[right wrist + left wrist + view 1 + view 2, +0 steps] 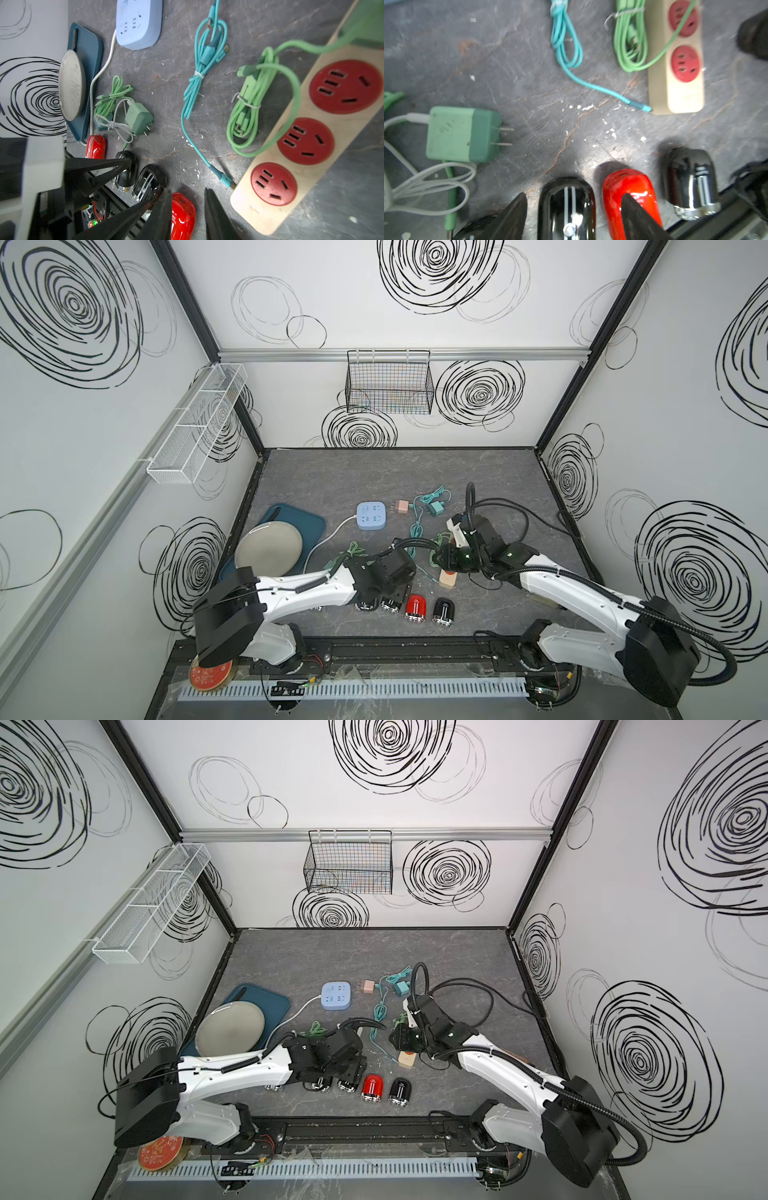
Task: Unplug the electric shaver
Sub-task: Place the electric shaver at the center of the board, then remove the plug from the socket.
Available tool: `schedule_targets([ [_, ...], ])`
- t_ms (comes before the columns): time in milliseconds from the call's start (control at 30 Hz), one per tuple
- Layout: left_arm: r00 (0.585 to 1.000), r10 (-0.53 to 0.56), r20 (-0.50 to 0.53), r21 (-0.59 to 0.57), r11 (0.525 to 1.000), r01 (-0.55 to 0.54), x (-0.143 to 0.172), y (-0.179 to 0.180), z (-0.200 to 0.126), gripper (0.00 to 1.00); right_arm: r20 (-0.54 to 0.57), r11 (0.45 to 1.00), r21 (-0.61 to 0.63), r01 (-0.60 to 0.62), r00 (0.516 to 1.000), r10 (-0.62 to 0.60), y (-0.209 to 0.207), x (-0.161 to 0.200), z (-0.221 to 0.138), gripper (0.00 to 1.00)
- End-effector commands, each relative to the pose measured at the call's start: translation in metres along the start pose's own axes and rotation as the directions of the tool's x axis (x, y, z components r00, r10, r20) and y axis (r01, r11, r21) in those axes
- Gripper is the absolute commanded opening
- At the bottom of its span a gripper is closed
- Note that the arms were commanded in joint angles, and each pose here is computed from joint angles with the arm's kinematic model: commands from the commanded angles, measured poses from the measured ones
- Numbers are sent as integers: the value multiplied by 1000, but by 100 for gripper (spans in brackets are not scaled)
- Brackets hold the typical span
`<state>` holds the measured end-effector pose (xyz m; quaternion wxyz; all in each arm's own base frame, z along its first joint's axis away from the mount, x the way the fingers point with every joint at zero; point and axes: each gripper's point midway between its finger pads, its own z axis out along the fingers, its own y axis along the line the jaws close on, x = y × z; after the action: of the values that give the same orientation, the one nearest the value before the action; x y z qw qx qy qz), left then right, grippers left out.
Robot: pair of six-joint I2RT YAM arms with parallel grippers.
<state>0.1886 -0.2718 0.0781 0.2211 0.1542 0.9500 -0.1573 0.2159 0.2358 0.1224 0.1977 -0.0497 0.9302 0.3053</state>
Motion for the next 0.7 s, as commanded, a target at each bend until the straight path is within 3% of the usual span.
schedule_targets([
  [0,986,30,162,114,992,-49,-39,-22,-22,75,64,998,55,31,997,-35,3,-19,-27,28],
  [133,967,-27,254,201,979,-26,-62,-22,-31,75,165,988,153,25,985,-51,-10,-48,-47,30],
  [267,951,-53,305,201,980,-10,-74,-10,-34,79,264,950,311,1,961,-88,-30,-80,-67,35],
  [433,929,-66,363,189,982,-4,-76,-1,-38,85,275,899,429,-85,961,-40,-57,-107,-73,46],
  [500,915,-80,396,219,976,-10,-77,-3,-41,98,274,894,437,-102,962,-24,-60,-116,-67,50],
  [667,895,-88,438,221,975,-13,-76,7,-48,99,235,881,455,-129,972,21,-66,-126,-43,53],
])
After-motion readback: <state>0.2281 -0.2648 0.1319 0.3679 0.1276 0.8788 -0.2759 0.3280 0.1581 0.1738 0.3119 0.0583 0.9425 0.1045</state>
